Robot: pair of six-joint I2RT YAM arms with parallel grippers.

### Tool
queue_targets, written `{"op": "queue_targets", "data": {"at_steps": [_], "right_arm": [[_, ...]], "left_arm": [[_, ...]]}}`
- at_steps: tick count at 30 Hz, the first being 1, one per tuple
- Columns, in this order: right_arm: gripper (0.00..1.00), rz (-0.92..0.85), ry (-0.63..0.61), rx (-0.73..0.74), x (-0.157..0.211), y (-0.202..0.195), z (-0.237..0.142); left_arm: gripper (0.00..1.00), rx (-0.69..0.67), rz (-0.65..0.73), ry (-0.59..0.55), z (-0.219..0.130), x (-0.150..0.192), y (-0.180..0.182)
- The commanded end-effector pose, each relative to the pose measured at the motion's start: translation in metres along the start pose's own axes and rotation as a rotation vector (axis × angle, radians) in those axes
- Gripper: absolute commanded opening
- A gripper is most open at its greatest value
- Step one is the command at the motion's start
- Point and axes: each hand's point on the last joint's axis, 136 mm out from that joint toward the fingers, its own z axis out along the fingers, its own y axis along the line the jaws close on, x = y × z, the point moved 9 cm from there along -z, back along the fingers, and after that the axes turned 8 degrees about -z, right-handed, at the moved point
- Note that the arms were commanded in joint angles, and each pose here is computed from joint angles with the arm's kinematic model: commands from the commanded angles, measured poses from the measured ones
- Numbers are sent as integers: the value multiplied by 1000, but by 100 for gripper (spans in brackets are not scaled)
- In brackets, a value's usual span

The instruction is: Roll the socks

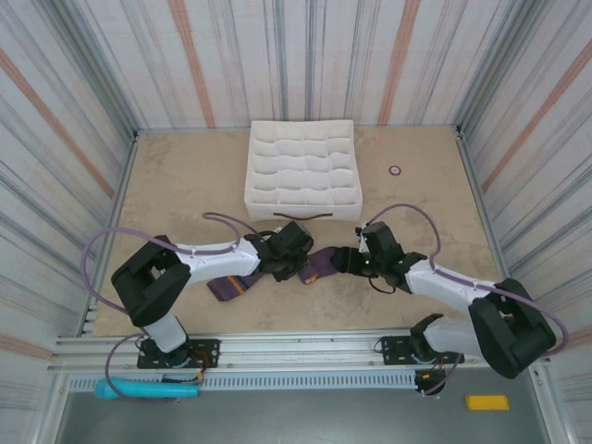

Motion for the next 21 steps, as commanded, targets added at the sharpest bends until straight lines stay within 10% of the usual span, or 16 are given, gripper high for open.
{"op": "queue_targets", "data": {"at_steps": [1,21], "right_arm": [[73,-146,-48,80,8,5,-12],[69,-693,-266,21,54,66,-23]], "left_arm": [[0,-68,-90,-67,-4,2,17],[0,-92,-162,16,0,12,8]]}}
